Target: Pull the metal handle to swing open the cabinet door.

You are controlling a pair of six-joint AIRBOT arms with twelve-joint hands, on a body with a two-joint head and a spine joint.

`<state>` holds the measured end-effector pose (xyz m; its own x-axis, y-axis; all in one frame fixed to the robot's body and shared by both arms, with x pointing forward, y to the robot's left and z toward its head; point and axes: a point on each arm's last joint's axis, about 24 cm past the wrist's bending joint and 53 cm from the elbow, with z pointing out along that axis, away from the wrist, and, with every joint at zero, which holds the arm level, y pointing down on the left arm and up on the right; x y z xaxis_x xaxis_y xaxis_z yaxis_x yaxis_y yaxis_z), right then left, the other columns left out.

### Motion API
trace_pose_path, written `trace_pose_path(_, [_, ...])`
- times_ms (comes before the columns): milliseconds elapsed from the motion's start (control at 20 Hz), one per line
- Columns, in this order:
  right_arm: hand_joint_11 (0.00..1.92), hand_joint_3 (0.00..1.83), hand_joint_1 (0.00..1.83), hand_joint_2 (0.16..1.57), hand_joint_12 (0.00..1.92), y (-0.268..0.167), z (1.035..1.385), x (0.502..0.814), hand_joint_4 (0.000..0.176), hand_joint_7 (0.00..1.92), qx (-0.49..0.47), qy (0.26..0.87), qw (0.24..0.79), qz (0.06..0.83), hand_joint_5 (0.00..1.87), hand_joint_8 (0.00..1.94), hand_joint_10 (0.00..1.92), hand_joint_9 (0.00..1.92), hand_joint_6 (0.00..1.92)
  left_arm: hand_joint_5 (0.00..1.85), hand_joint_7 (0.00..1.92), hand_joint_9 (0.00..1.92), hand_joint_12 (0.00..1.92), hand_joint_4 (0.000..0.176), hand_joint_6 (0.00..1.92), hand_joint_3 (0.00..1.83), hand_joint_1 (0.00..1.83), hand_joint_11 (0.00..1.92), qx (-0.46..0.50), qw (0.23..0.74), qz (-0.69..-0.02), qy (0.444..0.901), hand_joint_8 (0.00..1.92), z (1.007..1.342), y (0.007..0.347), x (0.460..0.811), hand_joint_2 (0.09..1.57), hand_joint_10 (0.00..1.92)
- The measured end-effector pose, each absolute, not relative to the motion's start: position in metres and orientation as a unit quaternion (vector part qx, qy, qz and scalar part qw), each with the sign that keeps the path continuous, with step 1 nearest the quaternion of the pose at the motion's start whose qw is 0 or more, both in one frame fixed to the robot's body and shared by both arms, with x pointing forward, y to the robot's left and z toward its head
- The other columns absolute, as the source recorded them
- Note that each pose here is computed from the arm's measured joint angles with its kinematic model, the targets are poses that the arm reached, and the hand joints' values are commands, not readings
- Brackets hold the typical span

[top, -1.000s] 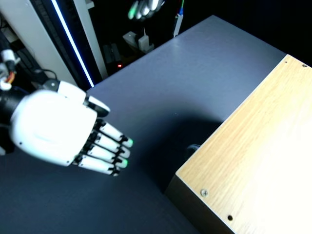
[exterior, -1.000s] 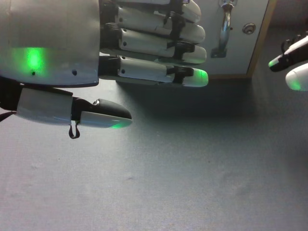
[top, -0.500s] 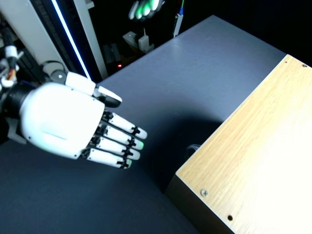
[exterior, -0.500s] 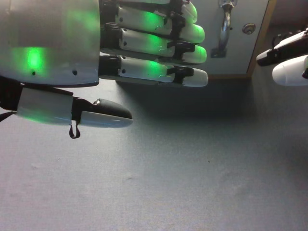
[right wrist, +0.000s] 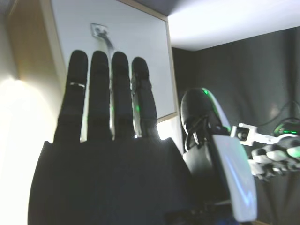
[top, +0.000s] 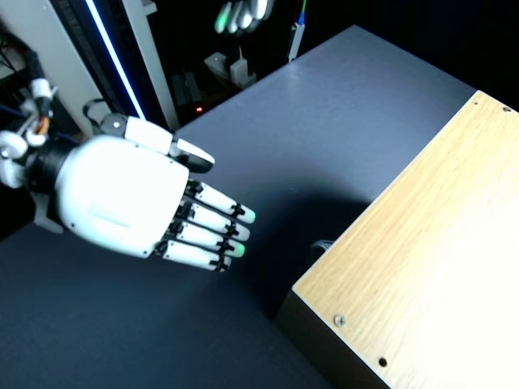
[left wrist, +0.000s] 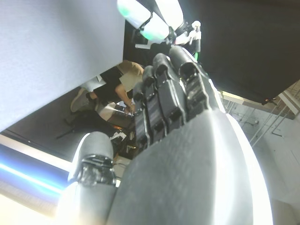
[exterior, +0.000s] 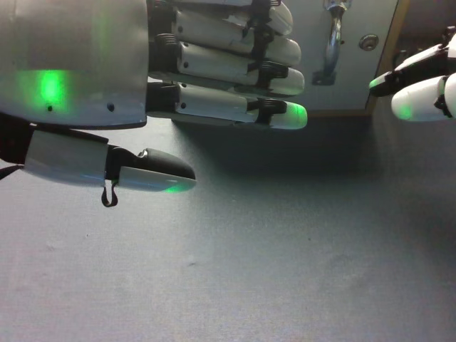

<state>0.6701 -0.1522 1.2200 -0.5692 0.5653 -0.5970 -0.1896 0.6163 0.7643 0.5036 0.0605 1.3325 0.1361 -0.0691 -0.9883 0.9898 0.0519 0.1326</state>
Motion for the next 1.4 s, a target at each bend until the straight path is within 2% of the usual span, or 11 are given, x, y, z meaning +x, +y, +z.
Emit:
trace_pose_path(850, [0.00, 0.00, 0.00, 1.43, 0.93, -0.141, 1.222, 0.667, 0.000, 0.38, 0.112, 0.777, 0.445, 0.431, 0.37, 0.00, 0.00, 0.33, 0.00, 0.35, 0.37, 0.36, 0.79, 0.000, 0.00, 0.00, 0.00, 0.00, 0.502, 0.562, -0.471, 0.458, 0.00, 1.333, 0.060, 0.504, 1.50, 0.00])
trace_pose_path(1000, [0.00, 0.00, 0.00, 1.43, 0.91, -0.141, 1.229, 0.670, 0.000, 0.37, 0.081, 0.771, 0.473, 0.418, 0.36, 0.00, 0.00, 0.33, 0.00, 0.35, 0.37, 0.35, 0.79, 0.000, 0.00, 0.00, 0.00, 0.00, 0.502, 0.562, -0.471, 0.459, 0.00, 1.333, 0.061, 0.504, 1.50, 0.00])
trace_pose_path(1400, [0.00, 0.00, 0.00, 1.41, 0.89, -0.169, 1.239, 0.690, 0.000, 0.36, 0.094, 0.756, 0.550, 0.342, 0.37, 0.00, 0.00, 0.32, 0.00, 0.31, 0.39, 0.39, 0.79, 0.000, 0.00, 0.00, 0.00, 0.02, 0.502, 0.562, -0.471, 0.459, 0.00, 1.333, 0.061, 0.504, 1.48, 0.01])
